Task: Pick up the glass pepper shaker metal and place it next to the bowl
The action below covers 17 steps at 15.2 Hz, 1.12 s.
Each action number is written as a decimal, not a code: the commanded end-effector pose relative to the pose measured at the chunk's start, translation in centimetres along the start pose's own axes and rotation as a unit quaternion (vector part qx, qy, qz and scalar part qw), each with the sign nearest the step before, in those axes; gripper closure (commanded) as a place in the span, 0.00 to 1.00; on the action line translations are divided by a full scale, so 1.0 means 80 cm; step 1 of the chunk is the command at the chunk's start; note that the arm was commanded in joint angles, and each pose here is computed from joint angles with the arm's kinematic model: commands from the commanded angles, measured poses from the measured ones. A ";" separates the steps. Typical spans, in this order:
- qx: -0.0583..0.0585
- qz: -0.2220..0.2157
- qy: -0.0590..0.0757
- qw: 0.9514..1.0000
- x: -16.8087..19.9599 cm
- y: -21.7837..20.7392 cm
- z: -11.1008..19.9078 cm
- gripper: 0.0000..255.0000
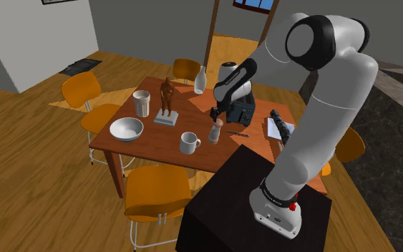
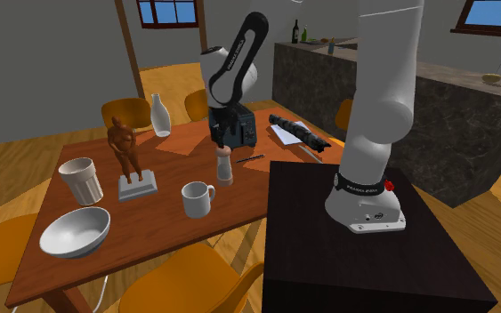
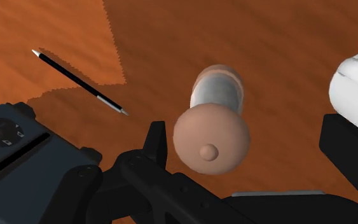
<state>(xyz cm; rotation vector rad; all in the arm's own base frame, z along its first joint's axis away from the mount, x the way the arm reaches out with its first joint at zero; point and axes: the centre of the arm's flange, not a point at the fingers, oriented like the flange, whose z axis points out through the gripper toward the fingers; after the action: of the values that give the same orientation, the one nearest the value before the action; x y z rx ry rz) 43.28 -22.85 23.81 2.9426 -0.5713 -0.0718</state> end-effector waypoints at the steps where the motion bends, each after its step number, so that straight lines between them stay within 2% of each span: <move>1: 0.001 0.008 0.003 1.000 0.019 0.009 0.026 0.00; 10: 0.002 0.013 0.005 1.000 0.031 0.016 0.094 0.00; 17: 0.002 0.013 0.005 1.000 0.031 0.016 0.094 0.00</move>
<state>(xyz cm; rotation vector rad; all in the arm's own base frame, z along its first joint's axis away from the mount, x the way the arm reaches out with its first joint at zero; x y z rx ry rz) 44.59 -25.93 16.50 2.9359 -0.6095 -0.0542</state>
